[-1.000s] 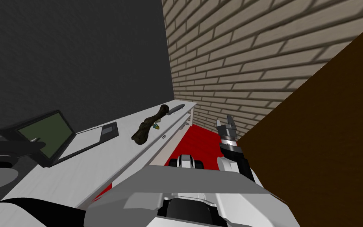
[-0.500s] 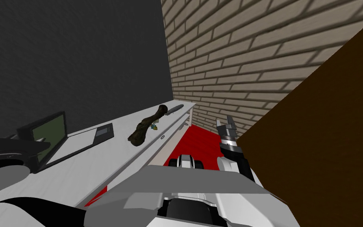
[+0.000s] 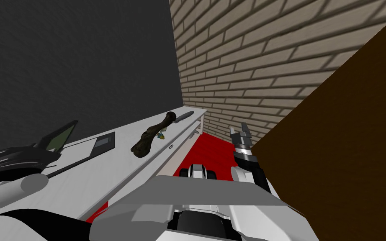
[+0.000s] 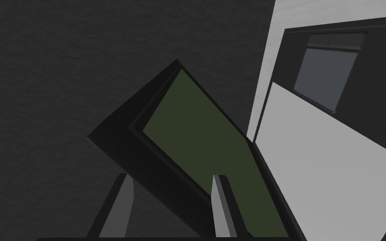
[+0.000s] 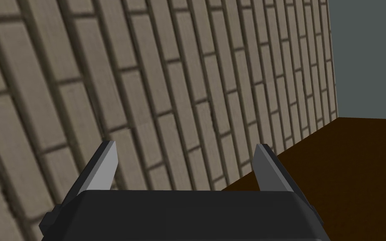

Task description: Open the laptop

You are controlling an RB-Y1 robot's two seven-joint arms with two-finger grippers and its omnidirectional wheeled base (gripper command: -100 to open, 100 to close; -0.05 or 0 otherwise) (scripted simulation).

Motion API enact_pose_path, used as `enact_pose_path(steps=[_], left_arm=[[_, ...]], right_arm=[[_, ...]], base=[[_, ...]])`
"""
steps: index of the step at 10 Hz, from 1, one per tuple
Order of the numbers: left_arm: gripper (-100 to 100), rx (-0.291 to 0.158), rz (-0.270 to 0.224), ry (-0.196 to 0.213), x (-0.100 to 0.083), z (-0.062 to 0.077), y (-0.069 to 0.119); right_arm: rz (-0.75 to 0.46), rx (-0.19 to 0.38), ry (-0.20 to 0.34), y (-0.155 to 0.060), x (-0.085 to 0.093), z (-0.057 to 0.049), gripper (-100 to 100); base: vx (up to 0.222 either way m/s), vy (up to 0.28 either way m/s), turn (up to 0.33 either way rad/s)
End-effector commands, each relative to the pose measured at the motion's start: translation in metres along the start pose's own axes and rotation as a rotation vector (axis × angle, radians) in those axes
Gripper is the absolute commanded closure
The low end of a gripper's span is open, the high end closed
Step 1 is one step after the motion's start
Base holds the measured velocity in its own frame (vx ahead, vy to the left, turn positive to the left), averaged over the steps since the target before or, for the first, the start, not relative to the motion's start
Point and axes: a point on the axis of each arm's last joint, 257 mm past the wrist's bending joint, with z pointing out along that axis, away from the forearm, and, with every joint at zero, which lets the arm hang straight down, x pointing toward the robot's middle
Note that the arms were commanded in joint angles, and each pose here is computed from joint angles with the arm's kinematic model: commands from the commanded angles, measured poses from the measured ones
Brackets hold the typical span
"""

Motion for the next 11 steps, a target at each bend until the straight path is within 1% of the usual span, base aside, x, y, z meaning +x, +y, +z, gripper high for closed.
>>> enact_pose_path(steps=[1, 2, 3, 4, 8, 9, 10, 11], left_arm=[[100, 0.004, 0.116, 0.007, 0.005, 0.001, 0.01], [100, 0.004, 0.159, 0.011, 0.007, 0.002, 0.014], [100, -0.004, 0.127, 0.006, 0.005, 0.001, 0.014], [100, -0.009, 0.215, 0.007, 0.005, 0.001, 0.03], [100, -0.013, 0.382, 0.019, 0.009, 0.0, 0.057], [-100, -0.019, 0.351, 0.009, 0.003, 0.001, 0.04], [-100, -0.02, 0.35, 0.008, 0.002, 0.002, 0.034], [-100, -0.021, 0.35, 0.006, 0.0, 0.002, 0.024]], right_arm=[[0.0, 0.0, 0.0, 0.0, 0.0, 0.0, 0], [0.0, 0.0, 0.0, 0.0, 0.0, 0.0, 0], [0.0, 0.0, 0.0, 0.0, 0.0, 0.0, 0], [0.0, 0.0, 0.0, 0.0, 0.0, 0.0, 0], [0.0, 0.0, 0.0, 0.0, 0.0, 0.0, 0], [0.0, 0.0, 0.0, 0.0, 0.0, 0.0, 0], [0.0, 0.0, 0.0, 0.0, 0.0, 0.0, 0], [0.0, 0.0, 0.0, 0.0, 0.0, 0.0, 0]], base=[[0.025, -0.032, -0.023], [0.027, -0.038, -0.023], [0.012, -0.019, -0.007], [0.027, -0.018, 0.002], [0.045, -0.025, 0.01], [0.021, -0.014, -0.029], [0.001, -0.001, -0.024], [-0.002, 0.003, -0.016]])
